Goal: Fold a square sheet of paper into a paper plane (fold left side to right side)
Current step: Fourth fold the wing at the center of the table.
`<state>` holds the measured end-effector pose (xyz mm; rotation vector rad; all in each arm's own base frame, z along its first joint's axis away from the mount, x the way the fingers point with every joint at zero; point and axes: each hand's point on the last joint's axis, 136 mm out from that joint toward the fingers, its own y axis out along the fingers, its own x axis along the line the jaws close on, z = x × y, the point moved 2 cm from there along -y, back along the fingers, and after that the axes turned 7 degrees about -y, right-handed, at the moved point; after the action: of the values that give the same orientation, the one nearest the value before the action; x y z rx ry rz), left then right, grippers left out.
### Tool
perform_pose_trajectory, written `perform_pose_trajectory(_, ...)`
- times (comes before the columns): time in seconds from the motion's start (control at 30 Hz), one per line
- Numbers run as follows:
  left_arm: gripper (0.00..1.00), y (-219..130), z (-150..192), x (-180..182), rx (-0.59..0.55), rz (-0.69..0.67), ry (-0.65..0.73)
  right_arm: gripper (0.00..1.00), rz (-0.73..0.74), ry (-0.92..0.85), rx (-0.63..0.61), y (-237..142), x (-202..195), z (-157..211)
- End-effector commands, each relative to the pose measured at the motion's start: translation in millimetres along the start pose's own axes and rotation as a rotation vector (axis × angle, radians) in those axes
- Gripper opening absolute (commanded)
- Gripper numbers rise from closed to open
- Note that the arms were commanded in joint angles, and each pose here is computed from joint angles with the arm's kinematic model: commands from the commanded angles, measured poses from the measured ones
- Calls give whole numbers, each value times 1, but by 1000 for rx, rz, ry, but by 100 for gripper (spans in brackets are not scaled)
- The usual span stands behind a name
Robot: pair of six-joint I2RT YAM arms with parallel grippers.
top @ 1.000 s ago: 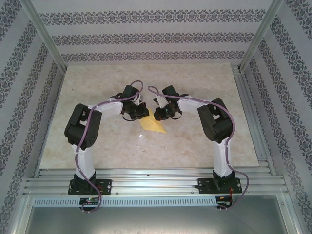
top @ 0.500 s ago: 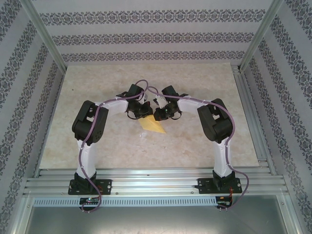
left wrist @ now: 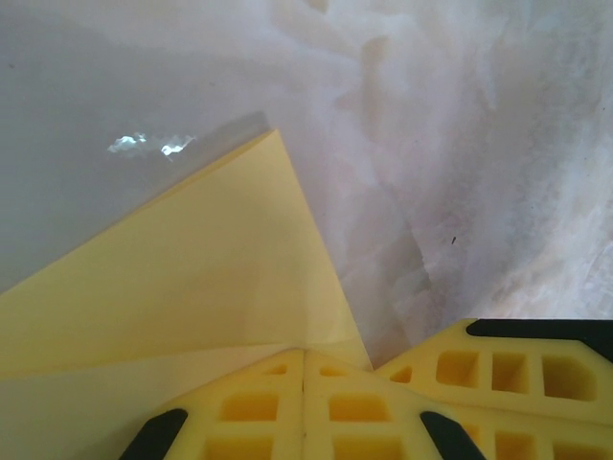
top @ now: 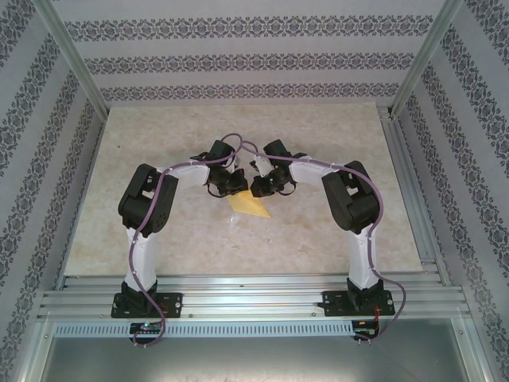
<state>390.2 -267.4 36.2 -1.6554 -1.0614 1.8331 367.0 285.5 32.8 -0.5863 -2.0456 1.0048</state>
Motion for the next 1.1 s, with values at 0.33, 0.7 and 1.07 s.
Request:
perform_pose_trajectory(0.33, 0, 20, 20, 47, 46, -158, -15, 10, 10, 1, -92, -69, 32, 7)
perform_pose_trajectory(0.7, 0, 19, 20, 48, 46, -168, -7, 4, -116, 56, -102, -18, 56, 4)
perform_pose_trajectory(1.07, 0, 19, 20, 49, 47, -175, -7, 3, -61, 77, -28, 12, 34, 17)
